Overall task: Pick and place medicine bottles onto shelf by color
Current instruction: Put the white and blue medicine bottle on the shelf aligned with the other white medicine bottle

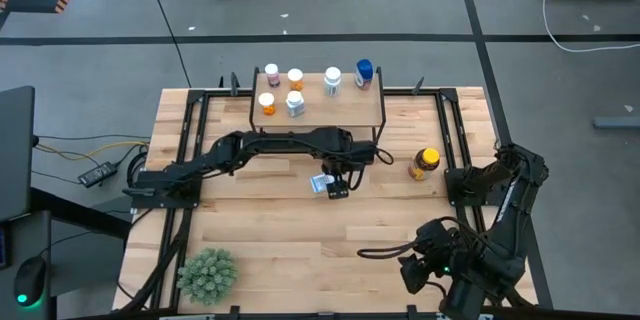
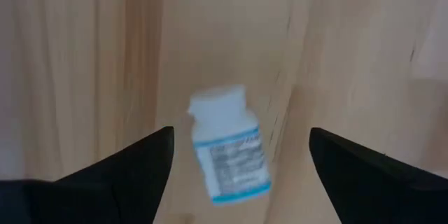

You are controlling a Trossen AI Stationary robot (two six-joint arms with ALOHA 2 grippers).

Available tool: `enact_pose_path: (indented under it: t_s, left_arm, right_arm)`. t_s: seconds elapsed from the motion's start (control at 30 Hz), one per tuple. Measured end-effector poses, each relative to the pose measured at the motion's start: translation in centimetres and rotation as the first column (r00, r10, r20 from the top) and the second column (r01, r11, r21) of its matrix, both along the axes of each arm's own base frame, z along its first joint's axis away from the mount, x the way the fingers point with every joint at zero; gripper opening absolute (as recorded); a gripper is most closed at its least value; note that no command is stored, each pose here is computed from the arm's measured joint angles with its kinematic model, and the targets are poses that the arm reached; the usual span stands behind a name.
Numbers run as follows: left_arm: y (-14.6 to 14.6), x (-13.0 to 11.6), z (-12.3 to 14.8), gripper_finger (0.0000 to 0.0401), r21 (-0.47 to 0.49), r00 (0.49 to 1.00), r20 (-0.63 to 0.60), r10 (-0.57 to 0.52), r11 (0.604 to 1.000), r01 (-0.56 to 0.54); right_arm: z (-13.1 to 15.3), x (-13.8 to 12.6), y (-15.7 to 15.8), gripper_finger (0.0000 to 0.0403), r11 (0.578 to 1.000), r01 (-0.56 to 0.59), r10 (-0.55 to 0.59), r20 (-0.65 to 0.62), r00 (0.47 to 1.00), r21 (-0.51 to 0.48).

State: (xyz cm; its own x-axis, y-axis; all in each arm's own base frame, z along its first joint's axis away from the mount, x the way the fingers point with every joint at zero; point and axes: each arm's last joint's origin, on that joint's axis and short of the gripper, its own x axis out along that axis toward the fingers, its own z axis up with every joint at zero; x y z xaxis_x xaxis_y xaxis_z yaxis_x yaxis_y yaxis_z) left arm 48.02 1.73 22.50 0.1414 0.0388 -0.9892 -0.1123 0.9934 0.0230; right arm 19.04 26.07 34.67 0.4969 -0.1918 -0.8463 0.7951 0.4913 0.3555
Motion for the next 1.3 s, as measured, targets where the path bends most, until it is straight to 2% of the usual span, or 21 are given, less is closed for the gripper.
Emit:
enact_pose_path:
  t_s: [0.4, 0.53, 0.7, 0.87, 1.03, 1.3]
  left_arm:
    - [-0.9, 0.6, -3.4, 0.0337, 0.103, 0.996, -0.084, 0.04, 0.994, -0.032]
    - [-1.0, 0.9, -4.0, 0.0337, 0.103, 0.996, -0.082, 0.046, 0.994, -0.037]
    - [-1.4, 0.9, -6.1, 0.0336, 0.08, 0.987, -0.152, 0.054, 0.996, -0.043]
    - [-2.1, 1.1, -6.6, 0.0328, 0.066, 0.988, -0.15, 0.038, 0.997, -0.029]
    - [-2.3, 1.4, -6.6, 0.0292, 0.059, 0.992, -0.119, 0.031, 0.998, -0.024]
    - [-2.6, 1.3, -6.1, 0.0194, 0.012, 0.993, -0.117, 0.018, 1.0, -0.017]
  right_arm:
    - [0.1, 0.1, 0.1, 0.0255, 1.0, -0.004, 0.005, 0.033, 0.999, -0.01]
    - [0.1, 0.1, 0.1, 0.0255, 1.0, -0.006, 0.007, 0.033, 0.999, -0.012]
    - [0.1, 0.2, 0.1, 0.0255, 1.0, -0.006, 0.006, 0.034, 0.999, -0.009]
    - [0.1, 0.2, 0.2, 0.0255, 1.0, -0.004, 0.004, 0.042, 0.999, 0.004]
    - [0.1, 0.2, 0.2, 0.0255, 1.0, -0.007, 0.007, 0.043, 0.999, 0.004]
    - [0.1, 0.2, 0.2, 0.0255, 1.0, -0.01, 0.01, 0.042, 0.999, -0.002]
